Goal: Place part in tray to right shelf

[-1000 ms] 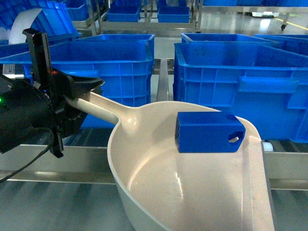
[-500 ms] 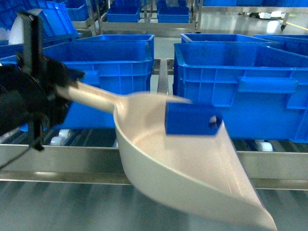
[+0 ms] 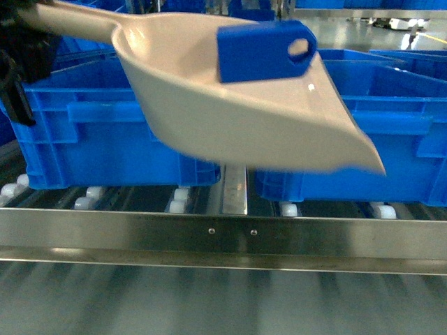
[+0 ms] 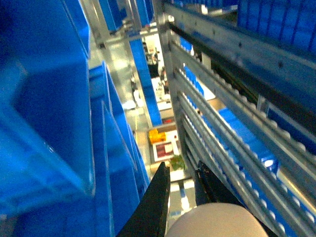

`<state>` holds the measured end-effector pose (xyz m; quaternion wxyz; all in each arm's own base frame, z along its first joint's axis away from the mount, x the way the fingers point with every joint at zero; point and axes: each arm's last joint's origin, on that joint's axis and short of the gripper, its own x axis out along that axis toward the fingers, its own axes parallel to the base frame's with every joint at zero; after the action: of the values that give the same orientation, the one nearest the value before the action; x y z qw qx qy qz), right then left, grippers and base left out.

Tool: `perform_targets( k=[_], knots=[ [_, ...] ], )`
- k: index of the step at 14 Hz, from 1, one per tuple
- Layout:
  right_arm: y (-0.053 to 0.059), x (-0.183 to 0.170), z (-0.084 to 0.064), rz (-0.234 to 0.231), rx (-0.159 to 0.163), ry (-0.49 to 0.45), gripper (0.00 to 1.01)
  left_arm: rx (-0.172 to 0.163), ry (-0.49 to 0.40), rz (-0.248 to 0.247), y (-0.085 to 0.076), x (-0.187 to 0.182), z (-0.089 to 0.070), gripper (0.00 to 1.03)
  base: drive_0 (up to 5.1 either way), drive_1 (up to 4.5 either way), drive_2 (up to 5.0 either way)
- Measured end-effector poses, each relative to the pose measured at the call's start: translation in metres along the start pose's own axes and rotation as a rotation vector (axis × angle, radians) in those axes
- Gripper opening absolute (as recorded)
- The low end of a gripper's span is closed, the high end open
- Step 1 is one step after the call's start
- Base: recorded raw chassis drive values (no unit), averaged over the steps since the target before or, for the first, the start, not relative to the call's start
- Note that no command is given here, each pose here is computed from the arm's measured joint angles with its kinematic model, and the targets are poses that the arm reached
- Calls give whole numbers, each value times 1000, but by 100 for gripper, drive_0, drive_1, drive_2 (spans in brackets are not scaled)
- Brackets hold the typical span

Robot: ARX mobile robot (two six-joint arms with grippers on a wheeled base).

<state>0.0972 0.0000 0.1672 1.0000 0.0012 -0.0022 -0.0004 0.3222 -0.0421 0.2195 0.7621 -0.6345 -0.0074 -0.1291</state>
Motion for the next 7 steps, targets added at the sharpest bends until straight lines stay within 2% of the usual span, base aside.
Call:
perform_targets(
  k=[2, 3, 4, 5, 6, 7],
  knots=[
    [0, 0, 0, 0, 0, 0, 98, 13, -155, 41, -18, 26, 43, 13, 0, 0, 0],
    [0, 0, 0, 0, 0, 0, 98, 22, -255, 82, -33, 37, 52, 13, 0, 0, 0],
    [0, 0, 0, 0, 0, 0, 98, 49, -320, 114, -48, 49, 56, 13, 0, 0, 0],
    [0, 0, 0, 0, 0, 1, 98, 101, -383, 148, -66, 69, 58, 13, 0, 0, 0],
    [0, 0, 0, 0, 0, 1, 98, 175, -472, 203, -82, 91, 59, 13, 0, 0, 0],
    [0, 0, 0, 0, 0, 0, 98, 300, -570, 274, -93, 109, 58, 13, 0, 0, 0]
  ],
)
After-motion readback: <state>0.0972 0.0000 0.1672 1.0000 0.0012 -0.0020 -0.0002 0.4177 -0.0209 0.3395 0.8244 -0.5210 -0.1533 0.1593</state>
